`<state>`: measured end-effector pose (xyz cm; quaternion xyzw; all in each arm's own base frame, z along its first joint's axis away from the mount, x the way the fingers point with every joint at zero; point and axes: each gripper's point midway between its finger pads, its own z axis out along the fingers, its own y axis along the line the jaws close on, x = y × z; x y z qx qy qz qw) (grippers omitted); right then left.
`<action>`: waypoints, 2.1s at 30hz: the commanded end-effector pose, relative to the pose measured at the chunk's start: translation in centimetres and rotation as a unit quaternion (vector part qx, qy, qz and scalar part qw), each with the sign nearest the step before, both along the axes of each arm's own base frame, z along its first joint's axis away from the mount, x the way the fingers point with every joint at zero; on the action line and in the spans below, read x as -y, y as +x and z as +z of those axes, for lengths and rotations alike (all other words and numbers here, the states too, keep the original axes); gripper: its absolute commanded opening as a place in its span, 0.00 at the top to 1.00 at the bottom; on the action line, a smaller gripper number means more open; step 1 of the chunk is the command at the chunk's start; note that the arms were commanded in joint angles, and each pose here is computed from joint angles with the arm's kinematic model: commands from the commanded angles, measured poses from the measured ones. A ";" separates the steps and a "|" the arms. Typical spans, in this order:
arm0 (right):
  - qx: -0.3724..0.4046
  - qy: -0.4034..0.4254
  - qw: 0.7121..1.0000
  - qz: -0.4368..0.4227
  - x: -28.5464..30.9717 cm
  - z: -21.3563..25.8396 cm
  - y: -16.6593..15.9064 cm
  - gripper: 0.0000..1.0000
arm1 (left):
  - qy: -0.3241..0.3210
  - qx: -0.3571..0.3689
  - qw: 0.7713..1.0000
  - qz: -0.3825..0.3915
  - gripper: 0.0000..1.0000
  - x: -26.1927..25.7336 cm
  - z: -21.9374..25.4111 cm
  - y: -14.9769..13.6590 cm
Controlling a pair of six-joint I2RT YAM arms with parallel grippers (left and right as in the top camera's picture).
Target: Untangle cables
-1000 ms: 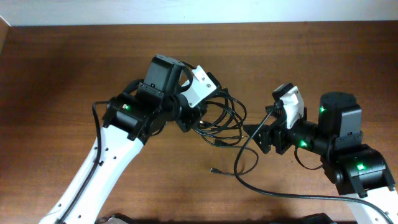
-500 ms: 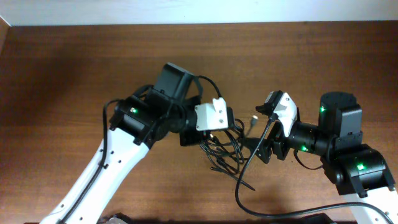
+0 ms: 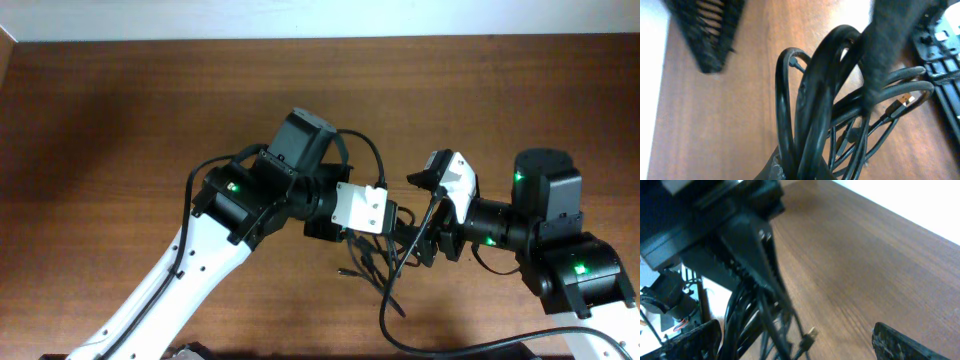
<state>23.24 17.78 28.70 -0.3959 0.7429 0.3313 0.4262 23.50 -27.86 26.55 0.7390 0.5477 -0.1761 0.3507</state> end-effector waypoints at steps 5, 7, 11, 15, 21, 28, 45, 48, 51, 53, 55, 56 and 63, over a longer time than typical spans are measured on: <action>-0.018 0.003 1.000 0.012 -0.1 -0.2 -1.1 0.10 | -0.054 0.021 0.998 0.018 1.00 1.4 2.7 1.1; -0.018 0.003 1.000 0.012 -0.1 -0.3 -1.1 0.12 | -0.049 0.018 0.997 0.057 1.00 1.1 2.6 2.1; -0.018 0.003 1.000 0.012 -0.1 -0.3 -1.1 0.29 | -0.041 0.014 0.994 0.103 1.00 0.5 2.4 3.2; -0.018 0.003 1.000 0.012 0.0 -0.2 -1.1 0.69 | -0.046 0.008 0.993 0.110 1.00 0.6 2.6 3.3; -0.018 0.003 1.000 0.012 0.0 -0.2 -1.0 0.96 | -0.049 -0.001 0.992 0.118 1.00 0.6 2.6 3.3; -0.004 0.005 1.000 0.010 -0.1 0.1 -0.6 0.96 | -0.065 -0.030 0.986 0.151 0.01 0.5 3.2 3.2; 0.015 0.107 0.993 0.040 -1.7 5.2 -0.4 0.96 | -0.179 -0.117 0.892 0.399 0.01 -9.9 8.7 5.5; 0.023 0.132 0.989 0.061 -2.1 6.6 -0.8 0.96 | -0.187 -0.136 0.876 0.424 0.01 -10.6 8.6 5.8; 0.032 0.151 0.985 0.081 -2.4 7.7 -1.3 0.96 | -0.190 -0.143 0.871 0.431 0.01 -11.2 8.6 5.8; 0.038 0.154 0.983 0.090 -2.5 8.0 -1.5 0.96 | -0.194 -0.148 0.872 0.424 0.01 -11.1 8.8 5.4; 0.038 0.154 0.983 0.090 -2.5 8.0 -1.5 0.96 | -0.199 -0.152 0.882 0.398 0.01 -10.5 9.2 4.7; 0.038 0.154 0.983 0.090 -2.5 8.0 -1.5 0.96 | -0.199 -0.154 0.887 0.387 0.01 -10.3 9.2 4.4; 0.043 0.154 0.983 0.091 -2.5 8.1 -1.4 0.96 | -0.194 -0.187 0.891 0.366 0.01 -9.6 8.7 3.2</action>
